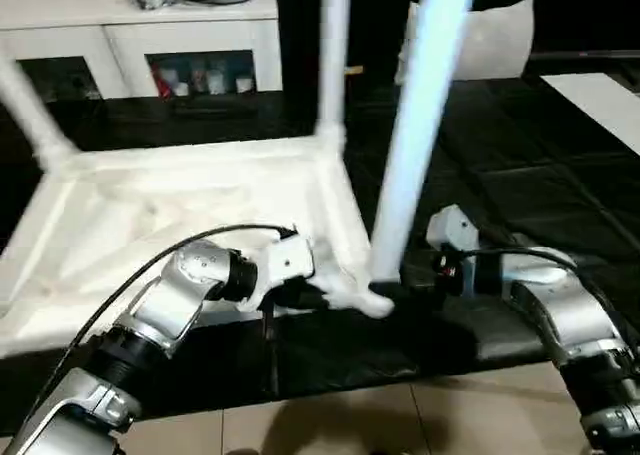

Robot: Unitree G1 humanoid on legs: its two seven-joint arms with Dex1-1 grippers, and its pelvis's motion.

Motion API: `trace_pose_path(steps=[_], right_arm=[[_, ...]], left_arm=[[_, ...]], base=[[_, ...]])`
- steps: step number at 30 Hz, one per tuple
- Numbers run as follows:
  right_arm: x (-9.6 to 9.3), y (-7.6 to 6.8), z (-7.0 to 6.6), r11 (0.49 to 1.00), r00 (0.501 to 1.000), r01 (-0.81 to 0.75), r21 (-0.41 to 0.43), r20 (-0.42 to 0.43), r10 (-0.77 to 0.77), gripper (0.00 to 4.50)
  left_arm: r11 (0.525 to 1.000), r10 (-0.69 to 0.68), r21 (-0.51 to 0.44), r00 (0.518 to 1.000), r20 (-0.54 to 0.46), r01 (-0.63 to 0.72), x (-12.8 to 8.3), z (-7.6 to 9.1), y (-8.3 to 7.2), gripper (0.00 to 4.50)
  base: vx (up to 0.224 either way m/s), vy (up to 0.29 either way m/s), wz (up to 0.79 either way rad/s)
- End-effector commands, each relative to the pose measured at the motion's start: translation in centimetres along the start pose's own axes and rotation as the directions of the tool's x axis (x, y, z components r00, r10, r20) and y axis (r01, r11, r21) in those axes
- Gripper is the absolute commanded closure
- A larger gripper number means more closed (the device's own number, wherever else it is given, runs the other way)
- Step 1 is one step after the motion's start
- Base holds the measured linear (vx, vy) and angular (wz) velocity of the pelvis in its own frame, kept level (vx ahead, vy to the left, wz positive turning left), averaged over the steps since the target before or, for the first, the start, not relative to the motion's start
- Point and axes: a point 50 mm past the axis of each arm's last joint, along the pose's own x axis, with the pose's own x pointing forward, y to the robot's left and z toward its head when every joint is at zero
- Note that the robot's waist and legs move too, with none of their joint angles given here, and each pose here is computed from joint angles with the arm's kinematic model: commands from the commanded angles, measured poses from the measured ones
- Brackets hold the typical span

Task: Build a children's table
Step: Rotate leg to tighten

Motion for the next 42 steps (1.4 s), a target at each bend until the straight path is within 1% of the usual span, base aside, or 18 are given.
trace_pose_path(steps=[1, 9, 10, 13, 15, 17, 19, 23, 25, 26, 27, 28, 30, 35, 37, 39, 40, 42], right_arm=[[0.0, 0.2, -0.6, 0.997, 0.995, -0.076, -0.021, -0.061, 0.074, 0.04], [-0.2, 0.1, -0.7, 0.992, 0.990, -0.128, 0.014, -0.066, 0.128, 0.04], [-0.2, 0.1, -0.7, 0.991, 0.989, -0.130, 0.014, -0.065, 0.131, 0.20], [-0.2, -0.1, -0.7, 0.992, 0.990, -0.127, 0.017, -0.052, 0.128, 0.31], [-0.2, -0.1, -0.7, 0.991, 0.990, -0.131, 0.023, -0.044, 0.132, 0.57], [-0.2, -0.1, -0.7, 0.991, 0.990, -0.133, 0.023, -0.042, 0.134, 0.57], [-0.2, -0.1, -0.6, 0.990, 0.990, -0.136, 0.022, -0.039, 0.137, 0.85], [-0.1, -0.2, -0.6, 0.990, 0.990, -0.137, 0.014, -0.031, 0.137, 1.03], [0.0, -0.2, -0.5, 0.991, 0.990, -0.137, 0.006, -0.026, 0.137, 1.37], [0.1, -0.2, -0.5, 0.991, 0.990, -0.137, 0.000, -0.022, 0.137, 1.37], [0.1, -0.1, -0.5, 0.990, 0.990, -0.138, -0.004, -0.019, 0.138, 1.52], [0.2, -0.1, -0.5, 0.990, 0.990, -0.140, -0.005, -0.018, 0.140, 1.52], [0.2, 0.0, -0.6, 0.989, 0.989, -0.149, -0.004, -0.018, 0.148, 1.70], [0.4, 0.4, -0.7, 0.987, 0.987, -0.159, -0.001, -0.015, 0.159, 1.76], [0.5, 0.6, -0.9, 0.989, 0.989, -0.150, 0.012, 0.003, 0.150, 1.77], [1.1, 1.1, -1.0, 0.993, 0.995, -0.097, 0.074, 0.042, 0.094, 1.78], [1.1, 1.1, -1.0, 0.993, 0.995, -0.097, 0.074, 0.042, 0.094, 1.78], [2.5, 1.6, -1.1, 0.988, 0.996, 0.027, 0.152, 0.076, -0.039, 1.78]], left_arm=[[0.993, -0.086, 0.077, 0.996, -0.005, 0.087, 0.4, 0.8, -0.5, 4.50], [0.990, -0.105, 0.093, 0.994, -0.010, 0.106, 0.3, 0.8, -0.3, 4.50], [0.990, -0.107, 0.095, 0.994, -0.010, 0.107, 0.3, 0.8, -0.3, 4.50], [0.991, -0.093, 0.098, 0.996, -0.008, 0.094, 0.4, 0.8, -0.2, 4.50], [0.990, -0.097, 0.099, 0.995, -0.010, 0.098, 0.4, 0.8, -0.3, 4.50], [0.990, -0.099, 0.099, 0.995, -0.011, 0.099, 0.4, 0.8, -0.3, 4.50], [0.990, -0.102, 0.098, 0.995, -0.010, 0.103, 0.4, 0.7, -0.3, 4.50], [0.990, -0.106, 0.097, 0.994, -0.010, 0.106, 0.4, 0.7, -0.3, 4.50], [0.989, -0.107, 0.098, 0.994, -0.010, 0.107, 0.4, 0.6, -0.4, 4.50], [0.989, -0.107, 0.098, 0.994, -0.011, 0.107, 0.4, 0.6, -0.4, 4.50], [0.989, -0.107, 0.098, 0.994, -0.011, 0.108, 0.4, 0.6, -0.4, 4.50], [0.989, -0.107, 0.098, 0.994, -0.011, 0.108, 0.4, 0.6, -0.4, 4.50], [0.989, -0.108, 0.097, 0.994, -0.010, 0.109, 0.5, 0.6, -0.4, 4.50], [0.990, -0.105, 0.089, 0.994, -0.008, 0.105, 0.4, 0.5, -0.5, 4.50], [0.994, -0.085, 0.064, 0.996, -0.007, 0.085, 0.5, 0.5, -0.4, 4.50], [0.999, -0.032, -0.005, 0.999, 0.030, 0.032, 0.7, 0.9, -0.1, 4.50], [0.999, -0.032, -0.005, 0.999, 0.030, 0.032, 0.7, 0.9, -0.1, 4.50], [0.995, 0.074, -0.076, 0.994, 0.075, -0.068, 1.2, 1.8, 0.7, 4.50]], base=[[0.000, 0.000, 0.00], [0.000, 0.000, 0.00], [0.000, 0.000, 0.00], [0.000, 0.000, 0.00], [0.000, 0.000, 0.00], [0.000, 0.000, 0.00], [0.000, 0.000, 0.00], [0.000, 0.000, 0.00], [0.000, 0.000, 0.00], [0.000, 0.000, 0.00], [0.000, 0.000, 0.00], [0.000, 0.000, 0.00], [0.000, 0.000, 0.00], [0.000, 0.000, 0.00], [0.000, 0.000, 0.00], [0.000, 0.000, 0.00], [0.000, 0.000, 0.00], [0.000, 0.000, 0.00]])
